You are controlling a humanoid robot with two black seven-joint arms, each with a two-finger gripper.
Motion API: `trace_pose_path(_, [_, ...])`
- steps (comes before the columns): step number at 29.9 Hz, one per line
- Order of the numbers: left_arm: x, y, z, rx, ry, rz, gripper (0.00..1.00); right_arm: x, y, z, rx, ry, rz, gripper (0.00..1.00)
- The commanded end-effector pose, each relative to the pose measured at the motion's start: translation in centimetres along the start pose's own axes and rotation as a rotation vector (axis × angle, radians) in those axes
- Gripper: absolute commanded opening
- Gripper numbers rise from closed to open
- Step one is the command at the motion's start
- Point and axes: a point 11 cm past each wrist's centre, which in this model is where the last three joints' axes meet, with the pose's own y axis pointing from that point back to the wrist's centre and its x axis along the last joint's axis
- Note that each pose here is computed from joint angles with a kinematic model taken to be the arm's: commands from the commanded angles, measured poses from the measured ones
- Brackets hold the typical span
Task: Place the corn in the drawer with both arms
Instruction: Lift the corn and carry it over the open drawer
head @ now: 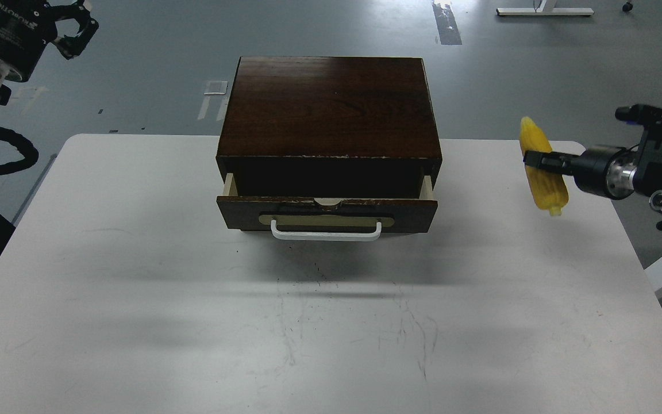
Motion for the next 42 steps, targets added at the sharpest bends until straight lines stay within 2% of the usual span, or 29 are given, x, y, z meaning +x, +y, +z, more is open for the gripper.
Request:
trace_pose_path(1, [-0.1, -0.1, 0.4, -0.008, -0.003, -0.004, 0.98, 6.4, 1.0, -4.5, 0.09, 0.046, 0.117, 0.0])
trace_pose_path(4, [-0.8, -0.2, 0.2, 0.002, 0.003, -0.025, 0.98, 8.5, 1.5, -9.6, 0.2, 0.106, 0.138, 0.0])
trace_pose_path(6, [-1.2, -0.2, 0.2, 0.004, 0.008, -0.037, 0.98, 8.5, 1.6, -11.0, 0.232, 0.128, 0.131, 0.0])
trace_pose_path(9, [-1.7, -0.3, 0.1, 0.008, 0.014, -0.051, 0.98, 8.6, 1.1, -16.1, 0.326, 0.212, 0.113, 0.0])
trace_pose_path(10, [-1.6, -0.3, 0.1, 0.007, 0.013, -0.05, 0.98, 8.2, 0.6, -18.5, 0.364, 0.27, 0.1, 0.0])
trace_pose_path(15, [-1.1, 0.0, 1.6, -0.008, -0.014, -0.041, 0.98, 7.4, -0.1, -22.6, 0.407, 0.495, 0.088, 0.0])
trace_pose_path(21, [-0.9, 0.1, 2.0, -0.012, -0.023, -0.036, 0.98, 3.3, 0.3, -27.6, 0.535, 0.691, 0.023, 0.0])
trace_pose_path(33, [-0.7, 0.3, 2.8, -0.025, -0.035, -0.031, 0.98, -1.7, 0.2, -29.9, 0.677, 1.04, -0.077, 0.0])
trace_pose_path(42, [-0.3, 0.6, 2.8, -0.018, -0.039, -0.021, 0.98, -3.6, -1.3, -29.0, 0.64, 1.186, -0.13, 0.0])
